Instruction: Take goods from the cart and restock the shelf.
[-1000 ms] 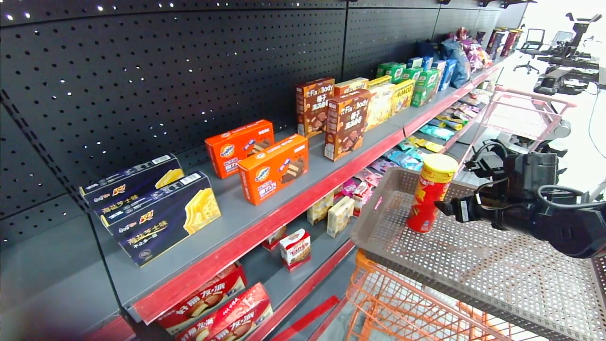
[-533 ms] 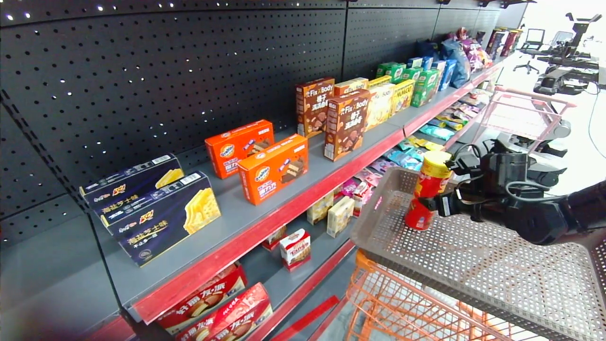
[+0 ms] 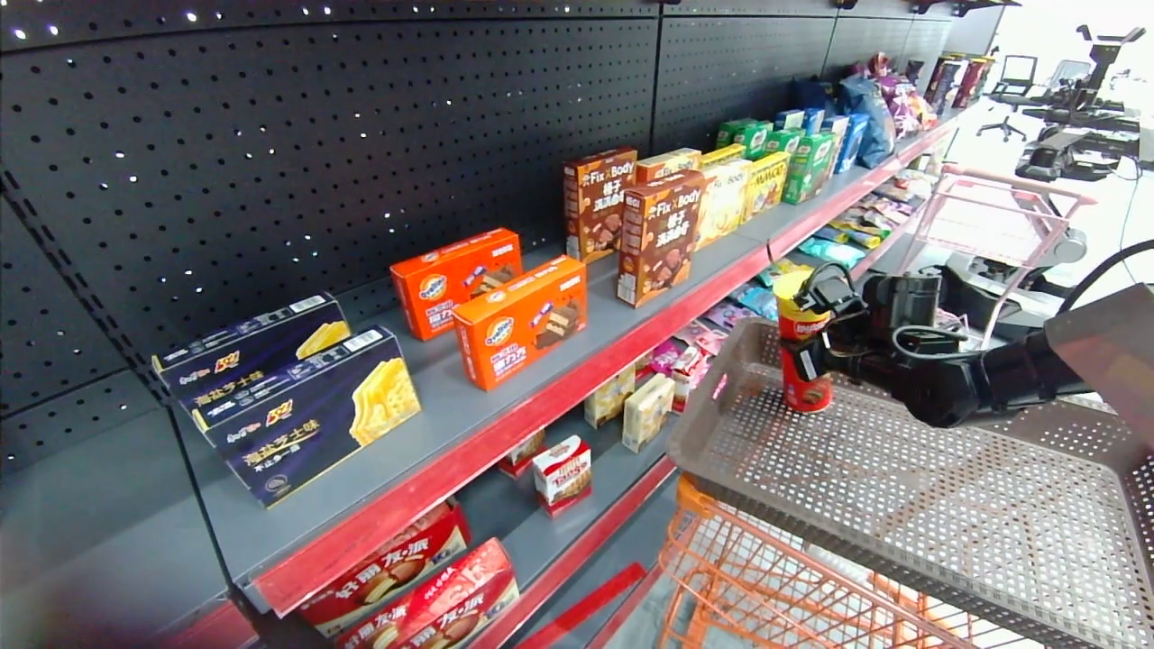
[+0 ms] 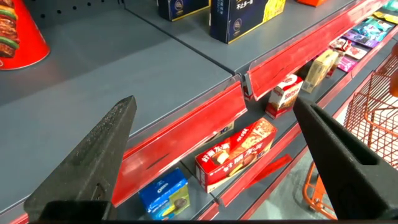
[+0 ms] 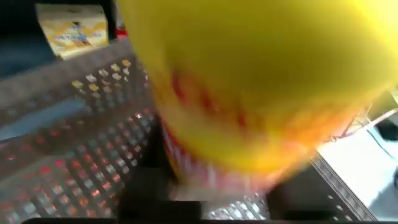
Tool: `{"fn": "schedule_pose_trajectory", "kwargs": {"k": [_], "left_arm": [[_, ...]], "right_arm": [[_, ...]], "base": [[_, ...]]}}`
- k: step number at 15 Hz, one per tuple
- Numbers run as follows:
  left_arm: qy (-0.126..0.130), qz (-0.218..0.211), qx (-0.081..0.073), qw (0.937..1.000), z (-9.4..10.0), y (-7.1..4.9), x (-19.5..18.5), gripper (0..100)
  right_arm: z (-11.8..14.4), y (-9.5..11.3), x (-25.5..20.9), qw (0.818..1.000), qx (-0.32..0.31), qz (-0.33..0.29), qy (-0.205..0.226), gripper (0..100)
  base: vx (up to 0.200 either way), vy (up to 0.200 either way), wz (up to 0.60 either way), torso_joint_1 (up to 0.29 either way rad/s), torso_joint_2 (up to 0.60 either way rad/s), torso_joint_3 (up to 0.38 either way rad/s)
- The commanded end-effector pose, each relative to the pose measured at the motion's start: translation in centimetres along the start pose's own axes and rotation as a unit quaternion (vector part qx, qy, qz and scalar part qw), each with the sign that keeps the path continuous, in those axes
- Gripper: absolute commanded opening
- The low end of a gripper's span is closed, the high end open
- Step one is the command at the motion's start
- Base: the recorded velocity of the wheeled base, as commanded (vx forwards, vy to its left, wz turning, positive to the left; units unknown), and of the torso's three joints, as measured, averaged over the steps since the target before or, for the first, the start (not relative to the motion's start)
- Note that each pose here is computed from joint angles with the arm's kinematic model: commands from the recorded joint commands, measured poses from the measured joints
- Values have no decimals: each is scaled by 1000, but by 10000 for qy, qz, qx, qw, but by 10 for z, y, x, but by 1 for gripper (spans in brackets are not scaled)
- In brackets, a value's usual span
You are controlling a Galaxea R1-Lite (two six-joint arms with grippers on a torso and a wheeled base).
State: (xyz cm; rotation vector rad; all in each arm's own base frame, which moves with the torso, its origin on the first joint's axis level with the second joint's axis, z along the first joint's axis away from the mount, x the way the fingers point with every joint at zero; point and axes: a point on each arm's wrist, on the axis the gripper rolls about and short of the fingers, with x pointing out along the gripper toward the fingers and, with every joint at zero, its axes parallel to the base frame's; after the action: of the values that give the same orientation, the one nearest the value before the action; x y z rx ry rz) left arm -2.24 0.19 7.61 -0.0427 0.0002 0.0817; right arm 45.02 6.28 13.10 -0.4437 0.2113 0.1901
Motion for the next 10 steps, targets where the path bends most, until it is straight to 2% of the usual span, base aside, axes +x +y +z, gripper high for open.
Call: {"fn": "schedule_pose_trajectory", "kwargs": {"k": [1,3,6,7,8,10], "left_arm": [[6,-2,0,10000,0,0,0,100],[6,-2,0,10000,0,0,0,100],[6,-2,0,10000,0,0,0,100],[5,6,0,10000,0,0,0,100],[6,-2,0,10000,0,0,0,100],[6,-2,0,10000,0,0,0,100]], "right_arm": [[-1,5,2,10000,-17,38,-17,0],[8,1,-3,9998,-16,-39,-184,0],[47,-27,-45,9960,43,-460,-766,0],[79,-52,-95,9894,117,-848,-1177,0],[96,-64,-131,9836,134,-1087,-1435,0],[116,-75,-207,9718,123,-1394,-1897,0]], "base": [[0,0,0,0,0,0],[0,0,0,0,0,0],[0,0,0,0,0,0],[0,0,0,0,0,0],[0,0,0,0,0,0],[0,0,0,0,0,0]]}}
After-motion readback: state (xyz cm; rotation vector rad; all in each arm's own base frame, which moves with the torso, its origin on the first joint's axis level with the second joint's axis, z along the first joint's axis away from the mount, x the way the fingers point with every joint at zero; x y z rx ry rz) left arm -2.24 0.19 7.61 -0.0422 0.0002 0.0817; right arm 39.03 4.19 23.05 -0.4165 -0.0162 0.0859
